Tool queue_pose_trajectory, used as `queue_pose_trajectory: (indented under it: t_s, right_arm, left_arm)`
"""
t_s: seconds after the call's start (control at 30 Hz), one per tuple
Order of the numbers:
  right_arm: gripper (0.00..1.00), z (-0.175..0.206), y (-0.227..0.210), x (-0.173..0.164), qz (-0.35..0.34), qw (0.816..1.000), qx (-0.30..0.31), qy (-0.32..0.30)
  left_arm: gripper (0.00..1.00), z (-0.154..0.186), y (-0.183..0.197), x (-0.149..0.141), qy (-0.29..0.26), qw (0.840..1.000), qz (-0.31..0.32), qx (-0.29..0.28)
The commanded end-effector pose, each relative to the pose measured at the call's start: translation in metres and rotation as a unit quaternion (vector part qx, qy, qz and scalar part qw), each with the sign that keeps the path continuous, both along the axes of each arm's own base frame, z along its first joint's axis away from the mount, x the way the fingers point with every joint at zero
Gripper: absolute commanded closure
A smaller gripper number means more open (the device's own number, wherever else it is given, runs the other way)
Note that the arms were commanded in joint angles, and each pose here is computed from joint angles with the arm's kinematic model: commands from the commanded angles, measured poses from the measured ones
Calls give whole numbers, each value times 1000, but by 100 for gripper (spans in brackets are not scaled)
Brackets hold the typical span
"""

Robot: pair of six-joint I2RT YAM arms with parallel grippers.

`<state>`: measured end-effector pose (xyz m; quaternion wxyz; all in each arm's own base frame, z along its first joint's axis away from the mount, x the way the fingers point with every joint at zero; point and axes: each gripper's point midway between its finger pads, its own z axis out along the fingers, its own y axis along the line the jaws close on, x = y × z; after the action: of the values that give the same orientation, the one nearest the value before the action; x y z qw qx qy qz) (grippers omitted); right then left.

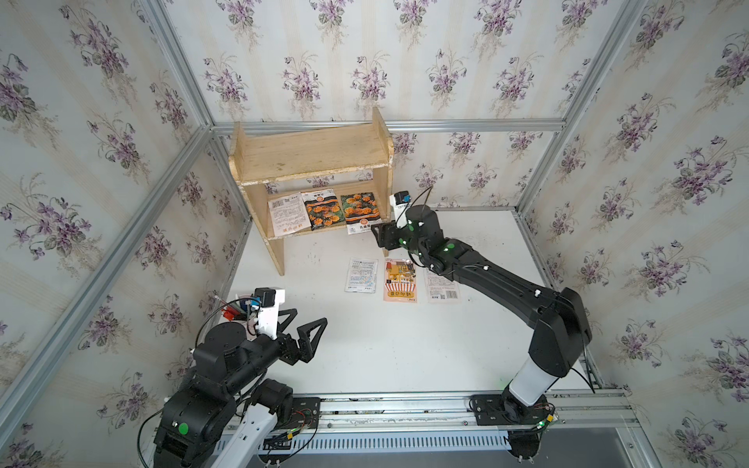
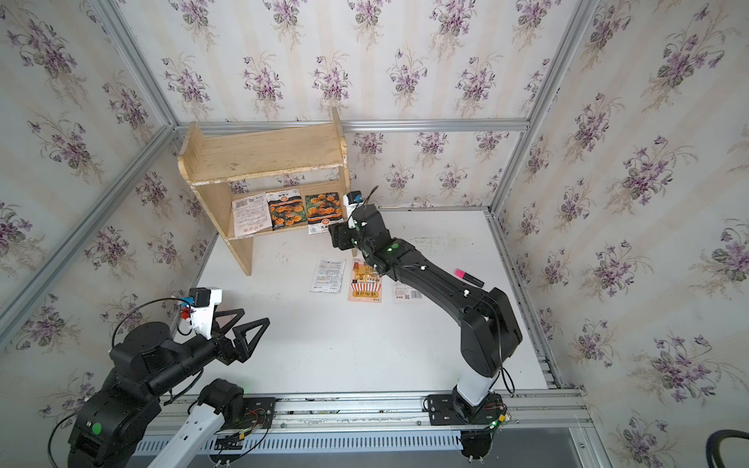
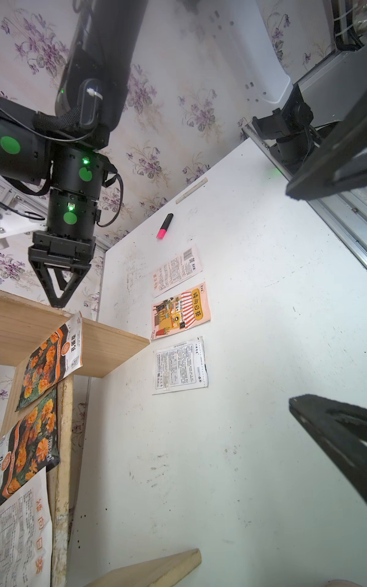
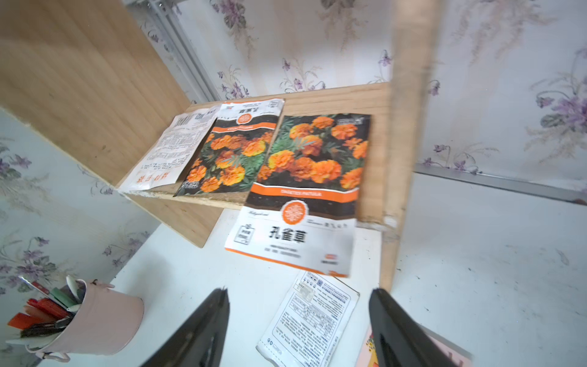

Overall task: Take the seed bag off the shelf
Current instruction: Pick up the seed packet from the shelf.

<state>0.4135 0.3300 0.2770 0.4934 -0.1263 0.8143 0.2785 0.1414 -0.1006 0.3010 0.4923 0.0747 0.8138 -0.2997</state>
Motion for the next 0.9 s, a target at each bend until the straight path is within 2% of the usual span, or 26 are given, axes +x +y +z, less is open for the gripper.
queue_pose_trajectory:
  t_s: [0.0,0.13,0.53,0.87]
  right_arm:
    - [26,16,-8,0,28,994,103,20]
    - [26,8,-19,4,41,990,133,39]
    - [29,-17,8,19,72,979,168,85]
    - [36,-24,32,36,97,971,187,109]
  left_arm:
    - [0,8,-7,2,-7,1000,-16,-16]
    - [0,7,-9,3,-3,1000,-18,-16]
    - [0,3,-6,-1,-8,1000,-16,-14]
    - [0,2,-6,1,-7,1000,-13,-13]
